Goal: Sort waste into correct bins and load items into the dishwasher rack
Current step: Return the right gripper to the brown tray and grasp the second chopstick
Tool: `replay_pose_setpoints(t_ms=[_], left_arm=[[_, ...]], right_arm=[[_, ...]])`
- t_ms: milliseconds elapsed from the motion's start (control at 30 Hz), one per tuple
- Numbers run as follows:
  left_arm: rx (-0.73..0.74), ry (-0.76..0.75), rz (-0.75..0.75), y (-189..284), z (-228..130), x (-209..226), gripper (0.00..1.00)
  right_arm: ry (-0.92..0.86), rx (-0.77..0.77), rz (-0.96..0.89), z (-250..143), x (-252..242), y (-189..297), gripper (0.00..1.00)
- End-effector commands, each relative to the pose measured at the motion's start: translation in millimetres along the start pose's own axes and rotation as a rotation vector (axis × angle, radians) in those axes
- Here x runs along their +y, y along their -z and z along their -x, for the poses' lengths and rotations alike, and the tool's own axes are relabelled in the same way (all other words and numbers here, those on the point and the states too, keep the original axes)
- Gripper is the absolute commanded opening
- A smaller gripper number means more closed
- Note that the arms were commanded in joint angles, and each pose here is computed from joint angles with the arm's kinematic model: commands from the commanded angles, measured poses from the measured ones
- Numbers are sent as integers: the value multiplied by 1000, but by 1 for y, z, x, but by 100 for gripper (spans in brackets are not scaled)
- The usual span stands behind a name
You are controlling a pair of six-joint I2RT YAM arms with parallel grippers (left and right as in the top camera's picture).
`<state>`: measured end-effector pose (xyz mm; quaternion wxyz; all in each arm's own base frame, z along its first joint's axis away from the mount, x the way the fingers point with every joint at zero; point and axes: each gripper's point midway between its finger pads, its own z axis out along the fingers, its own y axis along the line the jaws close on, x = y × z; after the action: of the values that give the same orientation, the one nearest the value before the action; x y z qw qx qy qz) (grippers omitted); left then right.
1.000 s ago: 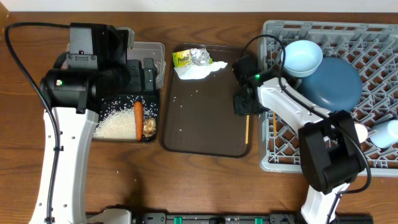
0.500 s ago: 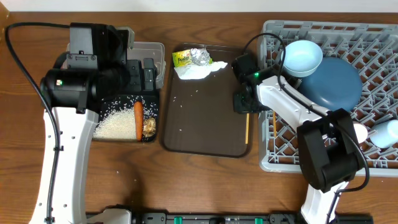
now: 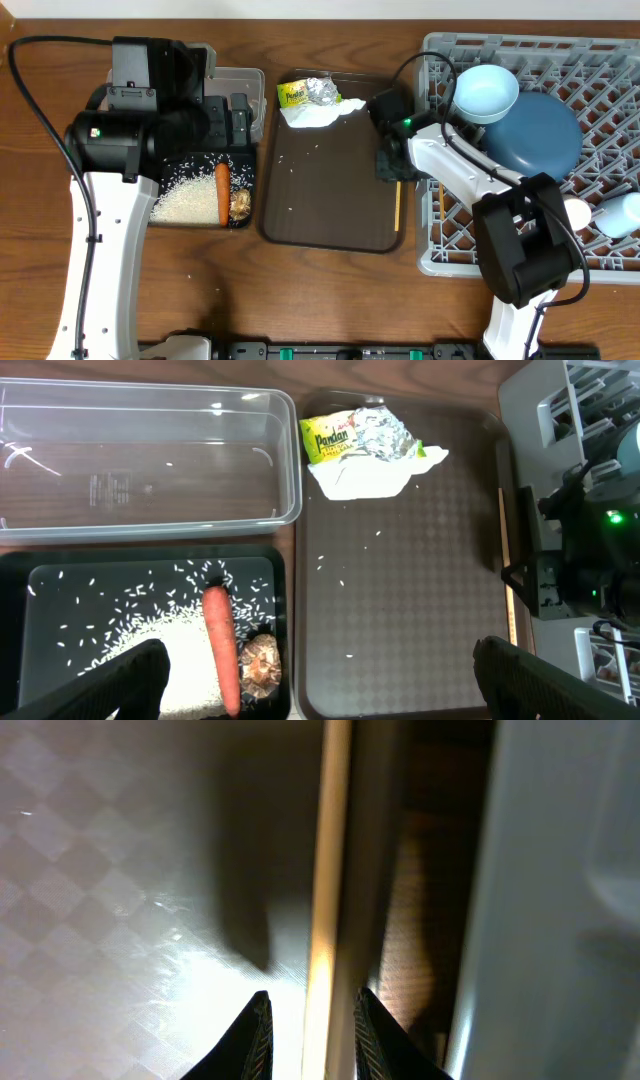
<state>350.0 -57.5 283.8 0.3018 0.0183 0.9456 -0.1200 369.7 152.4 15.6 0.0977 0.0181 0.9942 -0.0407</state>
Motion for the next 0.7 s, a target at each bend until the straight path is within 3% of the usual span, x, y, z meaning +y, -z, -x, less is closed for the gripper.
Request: replay_pose_setpoints(t_ms=[0,233,567,667], left_arm=[[-1,1,-5,0,1,-1,98],[-1,1,-5,0,1,-1,98],[-1,1,-5,0,1,-1,98],[-1,1,-5,0,1,-1,98]], right_arm=[[85,62,-8,-23,14,-20,21],[117,26,-76,-32,24,-15,28],[-18,59,-110,-25,-7,-19,26],[24,77,-68,-24,-6,-20,25]])
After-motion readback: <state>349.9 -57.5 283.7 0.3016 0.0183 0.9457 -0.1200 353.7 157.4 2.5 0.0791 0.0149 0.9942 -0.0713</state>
